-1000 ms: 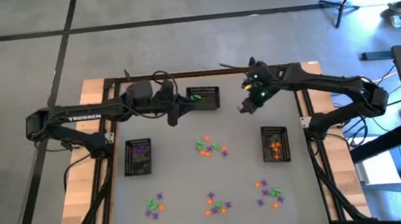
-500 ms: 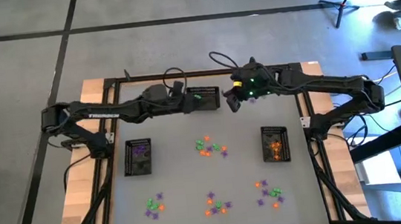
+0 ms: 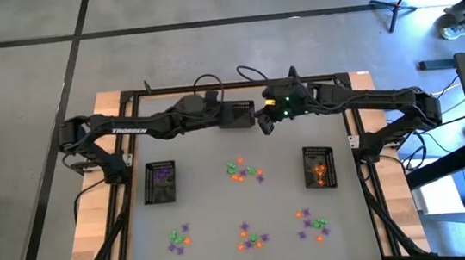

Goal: Sort Halloween decoration
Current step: Put the violet spider toy into the left bin

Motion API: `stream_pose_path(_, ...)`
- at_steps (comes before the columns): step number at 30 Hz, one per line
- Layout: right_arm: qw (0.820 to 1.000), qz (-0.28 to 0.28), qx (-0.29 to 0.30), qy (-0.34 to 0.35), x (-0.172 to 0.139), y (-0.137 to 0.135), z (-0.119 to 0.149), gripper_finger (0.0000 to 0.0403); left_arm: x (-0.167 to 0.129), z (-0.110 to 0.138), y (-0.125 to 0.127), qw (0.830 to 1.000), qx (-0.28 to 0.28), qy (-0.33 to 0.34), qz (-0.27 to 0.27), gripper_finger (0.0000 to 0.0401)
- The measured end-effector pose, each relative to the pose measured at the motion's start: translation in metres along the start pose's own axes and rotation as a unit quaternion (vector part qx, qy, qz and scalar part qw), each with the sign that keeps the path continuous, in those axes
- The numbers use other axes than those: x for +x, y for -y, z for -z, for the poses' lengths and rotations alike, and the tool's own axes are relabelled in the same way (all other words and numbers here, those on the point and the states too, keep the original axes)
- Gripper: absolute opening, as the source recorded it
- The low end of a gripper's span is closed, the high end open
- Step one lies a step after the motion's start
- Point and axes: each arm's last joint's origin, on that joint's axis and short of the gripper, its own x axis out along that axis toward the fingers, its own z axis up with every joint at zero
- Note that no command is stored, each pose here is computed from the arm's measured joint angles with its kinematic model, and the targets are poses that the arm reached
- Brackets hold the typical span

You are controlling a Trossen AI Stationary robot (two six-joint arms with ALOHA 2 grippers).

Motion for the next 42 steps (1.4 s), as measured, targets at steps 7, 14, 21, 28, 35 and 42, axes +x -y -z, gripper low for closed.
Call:
stream_pose_path(7,1.0,-0.001,0.01,0.004,0.0,0.0,-0.001,0.0001,0.001,-0.001,0.001,1.0,0.009,0.0,0.001,0.0127)
stream_pose_path(14,0.999,-0.019,0.024,0.013,0.011,-0.001,-0.003,0.0001,0.001,0.0,0.0,1.0,0.011,-0.003,-0.004,0.0127)
stream_pose_path(21,0.999,-0.027,0.029,0.003,0.022,-0.001,-0.001,0.0001,0.001,0.001,-0.002,1.0,0.024,-0.009,-0.018,0.0127)
stream_pose_path(28,0.999,-0.027,0.029,0.003,0.022,-0.001,-0.001,0.0,0.001,0.005,-0.01,0.997,0.027,-0.031,-0.059,0.0127)
stream_pose_path(35,0.999,-0.028,0.029,0.005,0.022,-0.001,-0.002,0.0,0.0,0.005,-0.011,0.997,0.03,-0.032,-0.062,0.0127)
stream_pose_path(42,0.999,-0.032,0.029,0.006,0.022,-0.002,-0.002,0.0,0.0,0.006,-0.011,0.996,0.047,-0.039,-0.062,0.0098)
